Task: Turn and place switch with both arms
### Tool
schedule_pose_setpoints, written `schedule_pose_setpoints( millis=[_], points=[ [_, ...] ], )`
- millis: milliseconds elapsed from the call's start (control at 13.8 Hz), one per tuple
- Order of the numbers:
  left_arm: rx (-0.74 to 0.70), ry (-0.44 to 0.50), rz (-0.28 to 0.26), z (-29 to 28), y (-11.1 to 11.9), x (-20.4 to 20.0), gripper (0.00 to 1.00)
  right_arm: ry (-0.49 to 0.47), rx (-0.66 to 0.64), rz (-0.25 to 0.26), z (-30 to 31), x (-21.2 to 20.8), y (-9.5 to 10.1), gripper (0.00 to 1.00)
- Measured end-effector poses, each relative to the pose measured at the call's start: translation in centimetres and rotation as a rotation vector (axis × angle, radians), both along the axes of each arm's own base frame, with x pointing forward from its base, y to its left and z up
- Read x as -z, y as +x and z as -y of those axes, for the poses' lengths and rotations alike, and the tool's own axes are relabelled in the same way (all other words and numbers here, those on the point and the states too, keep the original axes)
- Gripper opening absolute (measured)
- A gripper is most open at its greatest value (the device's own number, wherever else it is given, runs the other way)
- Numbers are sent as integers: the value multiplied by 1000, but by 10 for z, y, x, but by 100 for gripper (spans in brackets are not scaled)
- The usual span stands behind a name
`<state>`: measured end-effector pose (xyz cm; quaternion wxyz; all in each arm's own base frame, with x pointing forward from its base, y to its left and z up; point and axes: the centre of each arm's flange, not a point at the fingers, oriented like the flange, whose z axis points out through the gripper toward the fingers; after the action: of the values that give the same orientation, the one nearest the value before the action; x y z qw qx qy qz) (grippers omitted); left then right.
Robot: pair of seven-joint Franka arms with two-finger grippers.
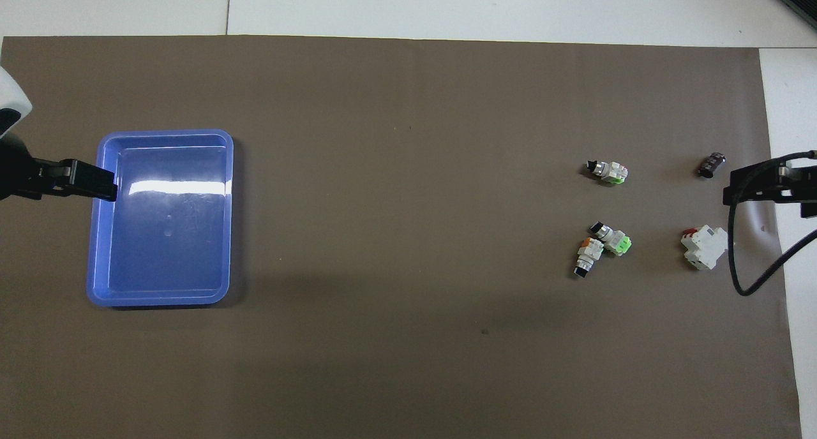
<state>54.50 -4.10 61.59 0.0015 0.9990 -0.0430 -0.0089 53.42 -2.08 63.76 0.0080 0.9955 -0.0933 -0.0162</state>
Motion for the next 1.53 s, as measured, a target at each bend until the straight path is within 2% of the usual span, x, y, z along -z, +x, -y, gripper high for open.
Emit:
schedule_pose_setpoints(
  millis=[726, 799, 872, 1090, 1308, 1526],
  points=[
    [-3, 0, 0, -2, 0, 0, 100, 5, -22, 2, -12, 2, -2, 100],
    [-3, 0, 0, -2, 0, 0, 100, 8, -11, 21, -16, 10, -1, 100],
    [-3, 0, 0, -2, 0, 0, 100, 10, 28, 46, -21, 24, -1, 100],
    [-3, 0, -1, -2, 0, 0, 100, 14, 153, 51, -46, 86, -3, 100],
    [-3, 0, -1, -2, 0, 0, 100, 4, 227, -3, -57, 142, -11, 100],
    [-3, 0, -1, -2, 0, 0, 100, -4, 361, -33, -62, 202, -19, 100]
  ],
)
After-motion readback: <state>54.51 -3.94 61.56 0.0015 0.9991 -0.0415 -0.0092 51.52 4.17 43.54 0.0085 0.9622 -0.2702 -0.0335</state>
